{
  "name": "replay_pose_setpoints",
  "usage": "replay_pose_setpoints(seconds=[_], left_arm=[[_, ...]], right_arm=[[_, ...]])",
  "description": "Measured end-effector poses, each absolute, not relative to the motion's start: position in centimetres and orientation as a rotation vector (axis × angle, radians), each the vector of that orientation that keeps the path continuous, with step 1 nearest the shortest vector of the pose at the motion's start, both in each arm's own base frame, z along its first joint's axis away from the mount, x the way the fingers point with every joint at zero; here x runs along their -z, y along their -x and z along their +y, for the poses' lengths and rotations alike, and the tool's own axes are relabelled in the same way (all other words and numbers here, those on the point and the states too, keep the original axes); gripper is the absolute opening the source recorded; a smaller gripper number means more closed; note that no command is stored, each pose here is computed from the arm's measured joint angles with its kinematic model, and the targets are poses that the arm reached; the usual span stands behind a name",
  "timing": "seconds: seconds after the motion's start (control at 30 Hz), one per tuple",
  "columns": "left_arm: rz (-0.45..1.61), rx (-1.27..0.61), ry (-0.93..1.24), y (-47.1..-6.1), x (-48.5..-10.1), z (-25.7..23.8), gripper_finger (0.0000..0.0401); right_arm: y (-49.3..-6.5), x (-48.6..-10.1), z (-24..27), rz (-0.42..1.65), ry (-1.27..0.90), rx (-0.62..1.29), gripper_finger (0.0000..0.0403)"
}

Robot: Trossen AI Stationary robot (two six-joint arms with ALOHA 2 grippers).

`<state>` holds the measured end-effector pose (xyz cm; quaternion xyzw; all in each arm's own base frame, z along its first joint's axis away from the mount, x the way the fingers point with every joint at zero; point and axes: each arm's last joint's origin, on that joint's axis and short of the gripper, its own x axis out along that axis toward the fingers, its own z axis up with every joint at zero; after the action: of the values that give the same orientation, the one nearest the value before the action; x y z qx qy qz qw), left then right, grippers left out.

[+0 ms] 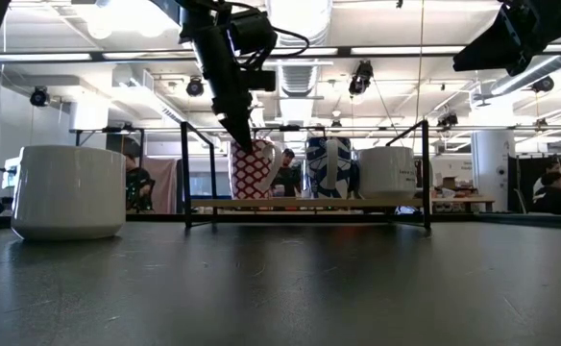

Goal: Place coffee mugs
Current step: Put the red mug on the shelf

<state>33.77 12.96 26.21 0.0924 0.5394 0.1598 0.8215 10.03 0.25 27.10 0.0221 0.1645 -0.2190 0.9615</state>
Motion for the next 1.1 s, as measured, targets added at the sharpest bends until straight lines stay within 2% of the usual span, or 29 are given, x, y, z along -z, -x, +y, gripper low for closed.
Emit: replay_pose_setpoints(seconds=[0.27, 0.57, 0.7, 0.83, 1.1], left_arm=[[1.111, -0.373, -0.168, -34.1, -27.1, 13.1, 0.0080], [1.112, -0.370, -0.163, -34.1, -27.6, 13.0, 0.0125], [1.111, -0.353, -0.141, -34.1, -27.4, 13.0, 0.0131], [1.127, -0.348, -0.138, -34.3, -26.9, 13.0, 0.0116], [1.163, -0.340, -0.133, -34.8, -25.7, 13.3, 0.0049]], right_arm=[[-10.0, -27.1, 0.3, 0.333, -0.045, 0.443, 0.0121], [-10.0, -27.1, 0.3, 0.334, -0.045, 0.444, 0.0121], [-10.0, -27.1, 0.3, 0.334, -0.045, 0.444, 0.0121], [-10.0, -27.1, 0.3, 0.334, -0.045, 0.444, 0.0121], [-10.0, -27.1, 0.3, 0.333, -0.045, 0.444, 0.0121]])
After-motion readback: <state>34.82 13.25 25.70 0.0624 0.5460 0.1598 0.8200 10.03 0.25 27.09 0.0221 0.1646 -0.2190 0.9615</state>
